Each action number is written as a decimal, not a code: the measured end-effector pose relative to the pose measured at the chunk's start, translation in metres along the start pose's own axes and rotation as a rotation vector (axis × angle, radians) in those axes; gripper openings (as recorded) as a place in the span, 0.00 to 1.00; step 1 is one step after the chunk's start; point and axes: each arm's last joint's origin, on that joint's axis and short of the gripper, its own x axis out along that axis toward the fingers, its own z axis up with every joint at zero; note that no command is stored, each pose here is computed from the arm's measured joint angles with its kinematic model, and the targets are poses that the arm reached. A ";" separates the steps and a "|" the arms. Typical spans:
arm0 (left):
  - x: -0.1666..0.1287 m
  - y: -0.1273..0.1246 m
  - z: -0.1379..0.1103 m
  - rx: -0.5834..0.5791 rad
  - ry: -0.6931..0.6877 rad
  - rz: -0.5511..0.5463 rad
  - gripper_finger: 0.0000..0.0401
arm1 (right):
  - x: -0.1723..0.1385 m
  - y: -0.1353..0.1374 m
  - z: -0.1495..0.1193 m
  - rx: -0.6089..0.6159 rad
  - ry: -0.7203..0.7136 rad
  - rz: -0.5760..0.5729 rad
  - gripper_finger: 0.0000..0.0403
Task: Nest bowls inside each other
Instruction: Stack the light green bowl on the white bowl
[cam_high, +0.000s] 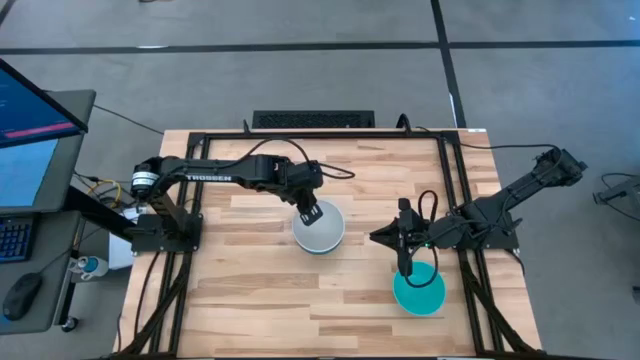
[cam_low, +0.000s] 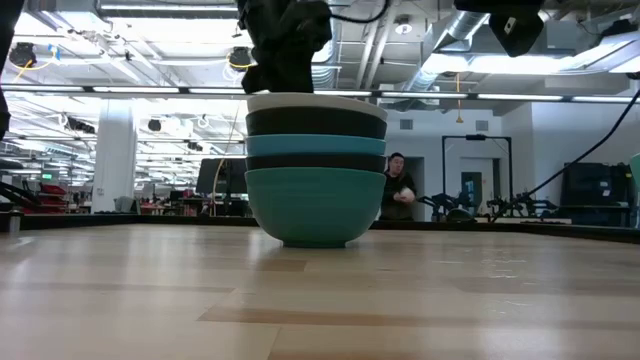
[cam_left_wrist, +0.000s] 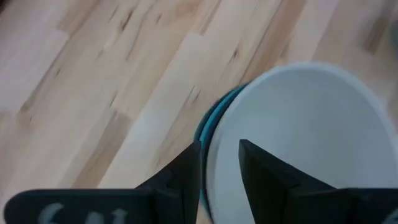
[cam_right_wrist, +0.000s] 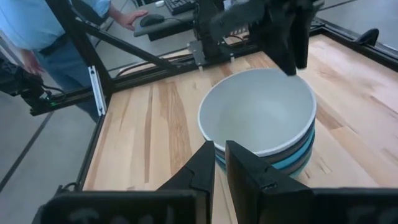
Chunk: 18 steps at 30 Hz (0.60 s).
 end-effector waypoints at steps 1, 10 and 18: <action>-0.003 -0.001 0.001 0.000 -0.012 -0.008 0.25 | 0.000 0.000 0.000 0.001 0.002 0.000 0.15; -0.070 -0.020 0.028 0.045 -0.216 -0.101 0.25 | -0.002 0.005 -0.009 0.104 0.200 0.224 0.15; -0.107 -0.052 0.029 0.179 -0.337 -0.178 0.25 | -0.026 -0.002 -0.021 0.173 0.556 0.112 0.15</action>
